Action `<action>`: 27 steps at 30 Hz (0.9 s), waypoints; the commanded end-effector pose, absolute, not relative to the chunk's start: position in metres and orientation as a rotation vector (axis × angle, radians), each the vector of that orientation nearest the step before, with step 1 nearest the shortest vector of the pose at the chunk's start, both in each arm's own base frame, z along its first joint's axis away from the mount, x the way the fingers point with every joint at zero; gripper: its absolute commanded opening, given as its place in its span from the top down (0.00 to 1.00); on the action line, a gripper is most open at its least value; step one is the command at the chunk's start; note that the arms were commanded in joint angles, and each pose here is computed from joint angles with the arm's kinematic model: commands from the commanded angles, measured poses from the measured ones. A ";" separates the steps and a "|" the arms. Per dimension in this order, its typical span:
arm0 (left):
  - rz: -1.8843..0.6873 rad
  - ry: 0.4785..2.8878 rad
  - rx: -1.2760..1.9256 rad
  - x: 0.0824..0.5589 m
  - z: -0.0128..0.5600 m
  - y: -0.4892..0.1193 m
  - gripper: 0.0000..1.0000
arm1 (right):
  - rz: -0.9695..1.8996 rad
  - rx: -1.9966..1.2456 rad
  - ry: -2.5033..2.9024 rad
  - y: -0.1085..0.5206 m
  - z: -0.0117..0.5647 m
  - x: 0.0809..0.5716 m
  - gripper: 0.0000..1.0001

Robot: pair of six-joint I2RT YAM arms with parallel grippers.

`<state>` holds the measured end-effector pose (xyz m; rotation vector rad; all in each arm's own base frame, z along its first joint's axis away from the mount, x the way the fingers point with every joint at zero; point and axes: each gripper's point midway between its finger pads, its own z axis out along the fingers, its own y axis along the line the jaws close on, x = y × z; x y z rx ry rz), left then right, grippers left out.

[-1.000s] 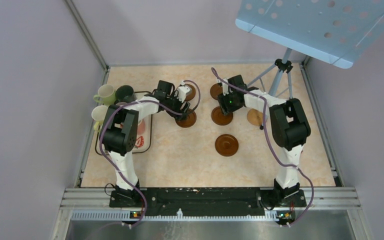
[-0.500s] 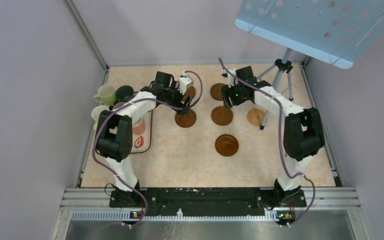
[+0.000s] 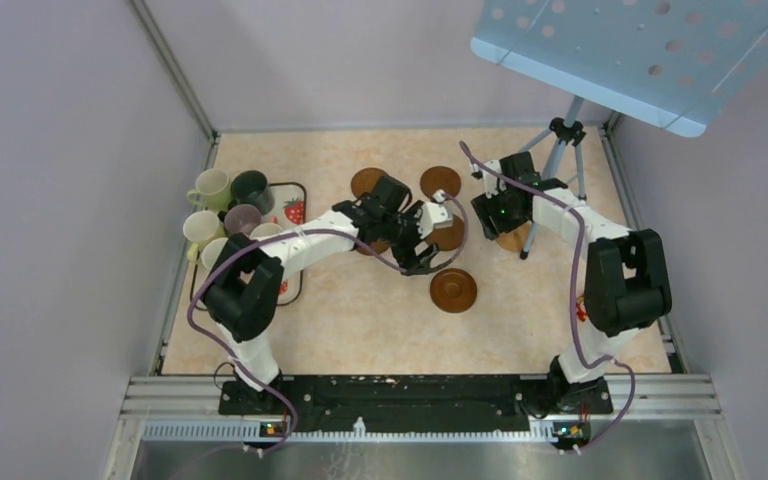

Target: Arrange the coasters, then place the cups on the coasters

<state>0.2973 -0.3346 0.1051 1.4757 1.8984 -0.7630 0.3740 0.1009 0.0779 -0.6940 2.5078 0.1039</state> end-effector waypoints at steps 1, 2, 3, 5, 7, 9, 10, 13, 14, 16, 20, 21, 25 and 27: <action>-0.719 1.812 1.549 0.290 0.098 -0.363 0.10 | 0.062 -0.696 2.510 0.093 0.068 0.382 0.41; -0.710 1.808 1.554 0.290 0.096 -0.367 0.11 | 0.071 -0.693 2.522 0.093 0.063 0.381 0.42; -0.697 1.805 1.556 0.290 0.095 -0.371 0.11 | 0.083 -0.689 2.538 0.093 0.058 0.381 0.42; -0.686 1.786 1.586 0.286 0.091 -0.378 0.11 | 0.102 -0.681 2.557 0.092 0.052 0.380 0.42; -0.670 1.748 1.622 0.279 0.088 -0.387 0.11 | 0.118 -0.675 2.569 0.093 0.047 0.379 0.42; -0.662 1.715 1.642 0.274 0.086 -0.394 0.11 | 0.133 -0.664 2.587 0.092 0.041 0.379 0.42; -0.661 1.708 1.651 0.272 0.084 -0.397 0.11 | 0.137 -0.655 2.596 0.092 0.037 0.379 0.42; -0.659 1.700 1.668 0.268 0.080 -0.404 0.11 | 0.173 -0.647 2.630 0.093 0.027 0.375 0.44; -0.653 1.699 1.669 0.268 0.079 -0.406 0.11 | 0.191 -0.650 2.640 0.094 0.024 0.373 0.44; -0.649 1.692 1.674 0.268 0.078 -0.409 0.11 | 0.235 -0.656 2.659 0.098 0.019 0.365 0.46; -0.619 1.683 1.689 0.270 0.069 -0.415 0.13 | 0.288 -0.651 2.674 0.103 0.018 0.355 0.48; -0.597 1.692 1.697 0.272 0.063 -0.415 0.14 | 0.299 -0.649 2.677 0.104 0.017 0.352 0.48; -0.541 1.705 1.712 0.276 0.051 -0.414 0.16 | 0.359 -0.644 2.686 0.110 0.017 0.341 0.50; -0.527 1.710 1.722 0.276 0.047 -0.411 0.17 | 0.385 -0.649 2.691 0.112 0.017 0.336 0.51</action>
